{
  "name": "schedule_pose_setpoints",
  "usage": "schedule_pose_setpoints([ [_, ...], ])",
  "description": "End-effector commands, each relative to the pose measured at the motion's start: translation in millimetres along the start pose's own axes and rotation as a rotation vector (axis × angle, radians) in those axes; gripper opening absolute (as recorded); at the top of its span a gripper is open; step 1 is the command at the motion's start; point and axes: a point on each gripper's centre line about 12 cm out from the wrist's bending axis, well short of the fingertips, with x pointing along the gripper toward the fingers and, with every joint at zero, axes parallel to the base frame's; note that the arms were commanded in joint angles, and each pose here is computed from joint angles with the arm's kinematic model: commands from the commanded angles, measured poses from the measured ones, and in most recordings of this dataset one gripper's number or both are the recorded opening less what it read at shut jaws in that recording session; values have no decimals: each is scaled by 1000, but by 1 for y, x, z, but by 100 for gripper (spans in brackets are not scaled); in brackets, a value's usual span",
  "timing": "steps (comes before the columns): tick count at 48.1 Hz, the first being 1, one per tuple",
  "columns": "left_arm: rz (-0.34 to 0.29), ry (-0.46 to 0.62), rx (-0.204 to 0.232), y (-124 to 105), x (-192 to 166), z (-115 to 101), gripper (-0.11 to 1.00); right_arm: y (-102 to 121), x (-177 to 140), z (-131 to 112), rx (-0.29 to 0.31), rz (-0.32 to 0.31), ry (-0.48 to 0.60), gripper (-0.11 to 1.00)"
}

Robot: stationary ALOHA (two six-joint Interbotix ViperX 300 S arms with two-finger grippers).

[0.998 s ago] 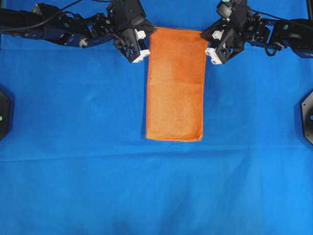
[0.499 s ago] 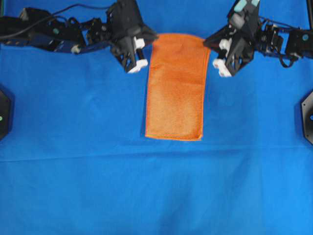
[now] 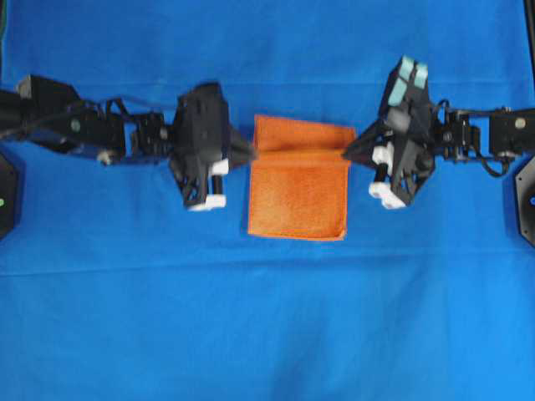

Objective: Fold the orange towel.

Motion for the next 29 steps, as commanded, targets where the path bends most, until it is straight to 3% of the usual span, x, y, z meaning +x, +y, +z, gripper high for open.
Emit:
schedule_pose_setpoints([
  [1,-26,-33,15,-13,-7,10,4,13,1,-4,-2,33,9,3],
  [17,-114,-14,75,-55,-5,3,4,44,20,-25,5,98,63,3],
  [29,-111,17,40,-55,8,-12,4,46,27,-31,7,96,87,3],
])
